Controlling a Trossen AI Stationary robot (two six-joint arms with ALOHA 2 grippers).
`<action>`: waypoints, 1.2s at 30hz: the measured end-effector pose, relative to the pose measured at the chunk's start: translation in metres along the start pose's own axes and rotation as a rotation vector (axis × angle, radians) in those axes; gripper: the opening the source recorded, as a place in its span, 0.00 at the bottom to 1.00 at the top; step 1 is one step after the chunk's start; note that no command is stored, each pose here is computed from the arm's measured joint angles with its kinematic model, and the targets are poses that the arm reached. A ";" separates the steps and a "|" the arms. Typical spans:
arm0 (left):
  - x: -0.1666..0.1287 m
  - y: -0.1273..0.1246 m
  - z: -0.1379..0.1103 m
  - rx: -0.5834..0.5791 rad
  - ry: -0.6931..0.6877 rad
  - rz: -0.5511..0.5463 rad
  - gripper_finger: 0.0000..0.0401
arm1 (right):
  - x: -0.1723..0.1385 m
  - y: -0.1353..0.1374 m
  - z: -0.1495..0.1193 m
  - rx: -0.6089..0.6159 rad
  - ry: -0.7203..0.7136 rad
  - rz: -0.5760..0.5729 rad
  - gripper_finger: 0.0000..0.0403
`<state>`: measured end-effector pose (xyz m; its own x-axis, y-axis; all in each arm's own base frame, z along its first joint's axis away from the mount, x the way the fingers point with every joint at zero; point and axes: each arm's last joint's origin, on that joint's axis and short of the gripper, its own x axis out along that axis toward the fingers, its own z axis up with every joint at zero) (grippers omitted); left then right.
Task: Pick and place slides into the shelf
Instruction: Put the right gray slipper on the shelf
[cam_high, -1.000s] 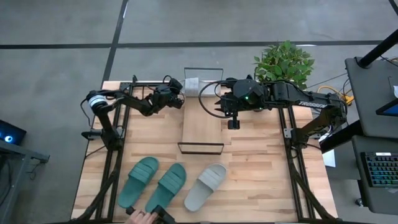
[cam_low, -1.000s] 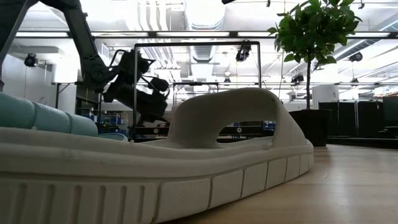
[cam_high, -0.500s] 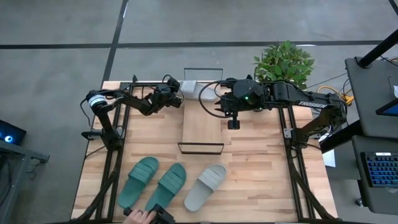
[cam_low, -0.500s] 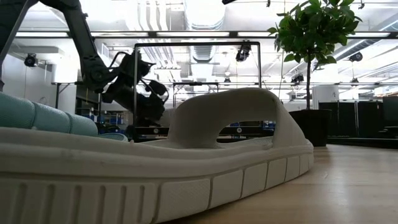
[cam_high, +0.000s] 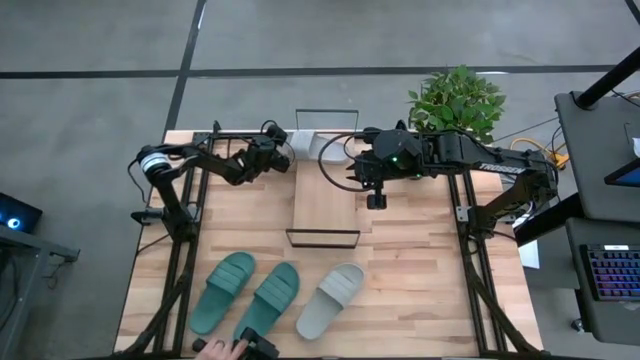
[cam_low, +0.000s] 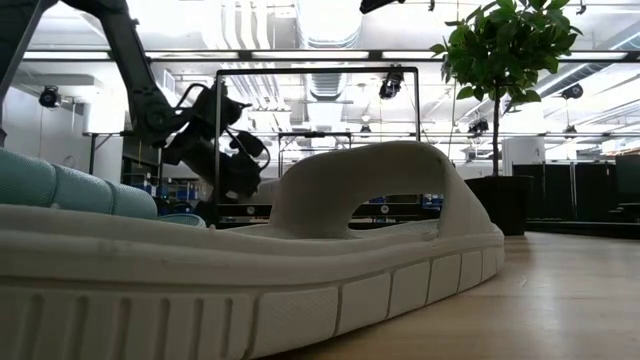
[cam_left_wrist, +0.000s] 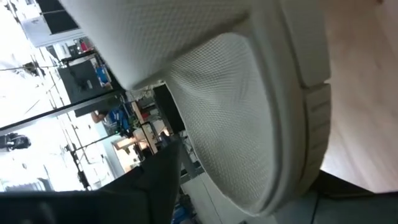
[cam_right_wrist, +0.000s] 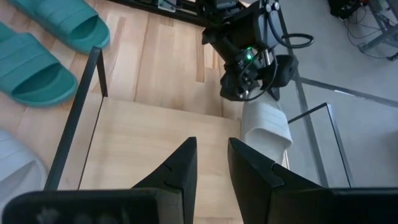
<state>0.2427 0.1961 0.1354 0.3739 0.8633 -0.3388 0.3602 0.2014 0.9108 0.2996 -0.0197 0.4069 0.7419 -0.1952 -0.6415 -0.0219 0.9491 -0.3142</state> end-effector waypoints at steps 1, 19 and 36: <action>-0.001 0.001 0.000 -0.002 0.002 0.004 0.49 | 0.000 0.000 0.000 0.000 0.000 0.000 0.20; -0.004 -0.001 -0.007 0.029 0.197 -0.053 0.50 | 0.000 0.000 -0.001 0.000 0.004 0.001 0.20; -0.052 0.045 -0.035 -0.528 0.162 0.187 0.47 | 0.009 0.004 -0.010 -0.007 0.058 0.017 0.20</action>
<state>0.2094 0.1762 0.2025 0.2396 0.9579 -0.1579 -0.1897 0.2057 0.9600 0.2995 -0.0197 0.3934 0.7013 -0.1932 -0.6862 -0.0388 0.9508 -0.3073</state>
